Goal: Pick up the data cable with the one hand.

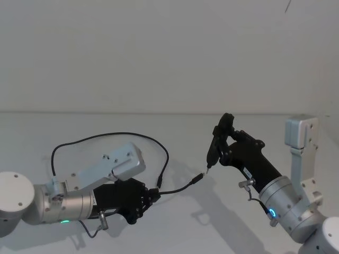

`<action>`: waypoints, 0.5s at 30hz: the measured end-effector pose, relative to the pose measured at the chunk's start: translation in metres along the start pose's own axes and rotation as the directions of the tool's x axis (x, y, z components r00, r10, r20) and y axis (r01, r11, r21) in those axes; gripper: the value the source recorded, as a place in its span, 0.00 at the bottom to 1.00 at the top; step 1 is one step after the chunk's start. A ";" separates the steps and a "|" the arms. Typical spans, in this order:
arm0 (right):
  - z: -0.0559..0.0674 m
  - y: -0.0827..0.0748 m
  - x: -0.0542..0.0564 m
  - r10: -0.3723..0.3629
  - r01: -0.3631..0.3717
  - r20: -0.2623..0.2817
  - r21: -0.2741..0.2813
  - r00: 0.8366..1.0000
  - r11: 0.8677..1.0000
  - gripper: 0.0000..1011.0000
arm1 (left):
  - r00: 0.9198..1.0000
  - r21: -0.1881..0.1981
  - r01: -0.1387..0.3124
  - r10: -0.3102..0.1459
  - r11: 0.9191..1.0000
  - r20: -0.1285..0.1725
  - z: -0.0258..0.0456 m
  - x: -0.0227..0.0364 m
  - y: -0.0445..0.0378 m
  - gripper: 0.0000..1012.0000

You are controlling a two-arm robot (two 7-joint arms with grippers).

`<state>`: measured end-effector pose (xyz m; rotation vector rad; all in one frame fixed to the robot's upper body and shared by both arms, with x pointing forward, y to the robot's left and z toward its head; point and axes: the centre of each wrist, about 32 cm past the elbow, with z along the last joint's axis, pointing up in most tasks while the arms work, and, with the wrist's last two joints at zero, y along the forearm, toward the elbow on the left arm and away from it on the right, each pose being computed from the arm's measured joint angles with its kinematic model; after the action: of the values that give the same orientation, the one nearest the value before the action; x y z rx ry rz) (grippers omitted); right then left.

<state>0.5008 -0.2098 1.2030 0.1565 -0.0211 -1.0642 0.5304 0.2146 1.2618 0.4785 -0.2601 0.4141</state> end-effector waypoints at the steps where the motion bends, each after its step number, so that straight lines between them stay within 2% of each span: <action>1: 0.000 0.000 0.000 0.001 -0.001 0.000 0.000 1.000 1.000 0.28 | 1.000 0.000 0.000 0.000 1.000 0.000 0.0000 0.0000 0.0000 0.04; 15: 0.004 -0.001 -0.003 0.010 -0.010 -0.002 -0.005 1.000 1.000 0.28 | 1.000 0.000 0.000 0.000 1.000 0.000 0.0000 0.0000 0.0000 0.04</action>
<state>0.4982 -0.2082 1.2068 0.1522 -0.0175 -1.0540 0.5304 0.2146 1.2618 0.4785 -0.2601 0.4140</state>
